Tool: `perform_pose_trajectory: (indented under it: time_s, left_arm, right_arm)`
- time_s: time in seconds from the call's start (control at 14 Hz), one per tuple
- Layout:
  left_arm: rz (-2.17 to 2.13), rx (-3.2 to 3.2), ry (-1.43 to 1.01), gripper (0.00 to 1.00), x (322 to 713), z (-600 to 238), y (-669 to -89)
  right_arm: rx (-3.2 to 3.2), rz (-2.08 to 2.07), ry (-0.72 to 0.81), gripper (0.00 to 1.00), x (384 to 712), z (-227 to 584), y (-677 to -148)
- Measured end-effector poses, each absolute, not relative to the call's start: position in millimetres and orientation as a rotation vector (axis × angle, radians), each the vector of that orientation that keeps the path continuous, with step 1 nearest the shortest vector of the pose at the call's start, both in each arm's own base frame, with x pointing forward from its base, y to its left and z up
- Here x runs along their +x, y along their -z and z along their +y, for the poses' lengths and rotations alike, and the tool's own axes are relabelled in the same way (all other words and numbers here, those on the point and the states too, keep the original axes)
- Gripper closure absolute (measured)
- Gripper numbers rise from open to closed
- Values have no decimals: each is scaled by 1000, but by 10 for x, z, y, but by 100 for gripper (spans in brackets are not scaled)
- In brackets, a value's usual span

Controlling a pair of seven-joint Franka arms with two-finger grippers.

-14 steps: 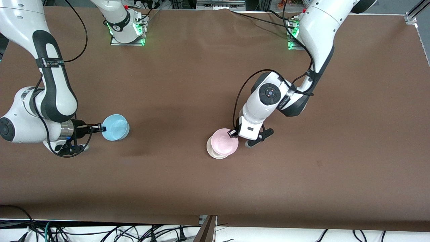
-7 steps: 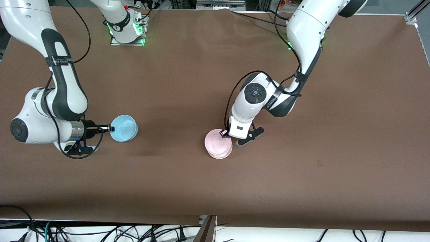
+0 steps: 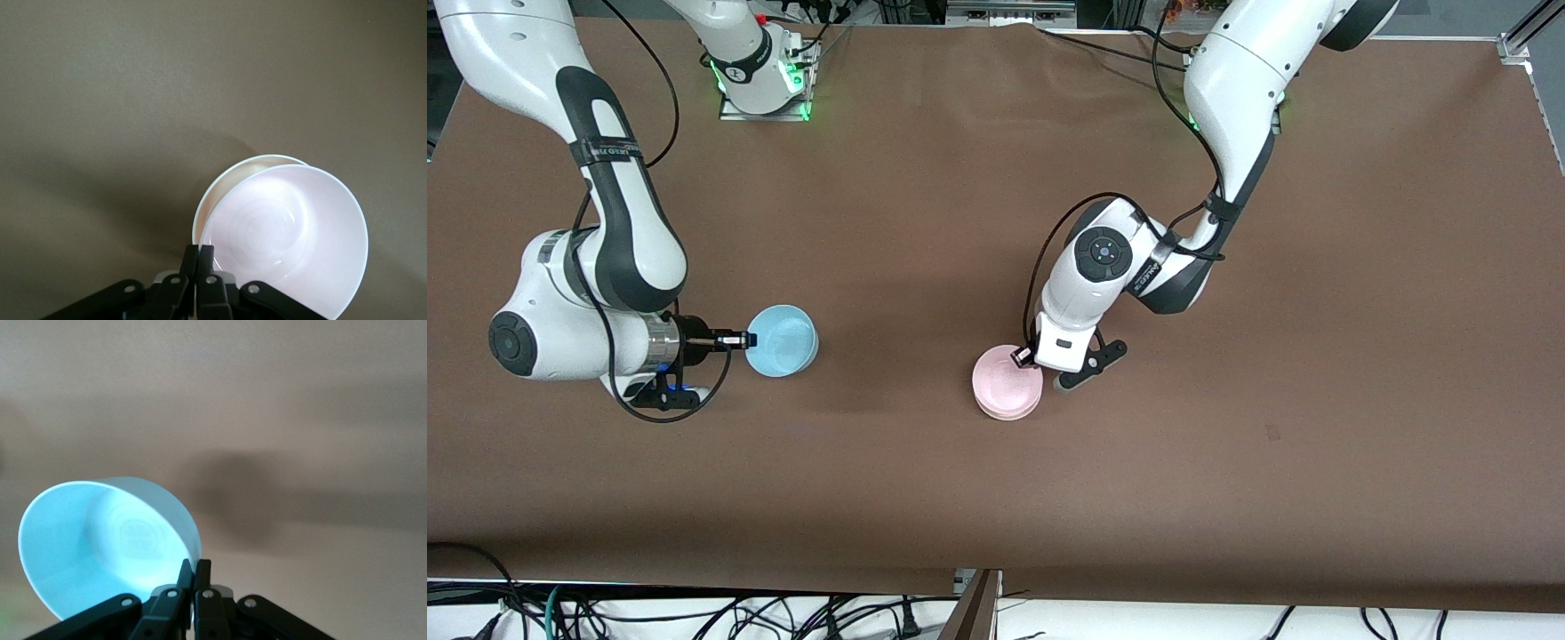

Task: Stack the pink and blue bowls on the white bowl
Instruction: 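Release the pink bowl while the right gripper lifts the blue bowl, then move the blue bowl with the right gripper while the left gripper withdraws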

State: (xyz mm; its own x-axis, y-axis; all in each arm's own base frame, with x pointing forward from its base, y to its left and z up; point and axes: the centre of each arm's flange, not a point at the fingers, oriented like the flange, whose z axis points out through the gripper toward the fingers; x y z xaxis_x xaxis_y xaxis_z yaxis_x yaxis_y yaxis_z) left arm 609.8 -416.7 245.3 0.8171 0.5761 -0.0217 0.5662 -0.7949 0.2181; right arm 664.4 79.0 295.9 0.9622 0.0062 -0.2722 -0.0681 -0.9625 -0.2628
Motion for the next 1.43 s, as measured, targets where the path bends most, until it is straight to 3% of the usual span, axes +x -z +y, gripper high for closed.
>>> perform_pose_trajectory:
  time_s: [0.79, 0.86, 1.14, 1.43]
  left_arm:
    - [916, 2781, -58, 97, 6140, -4161, -2314]
    - [918, 2779, -60, 93, 6146, -4162, -2318]
    - [921, 2764, -77, 54, 6195, -4165, -2386]
    - [927, 2740, -106, 51, 6317, -4157, -2576]
  right_arm:
    - [-2869, 196, -386, 97, 6609, 1529, -3081]
    - [-2871, 204, -383, 97, 6601, 1588, -3085]
    - [-2875, 261, -361, 97, 6589, 1767, -3102]
    - [-2868, 371, -308, 97, 6584, 2090, -3194]
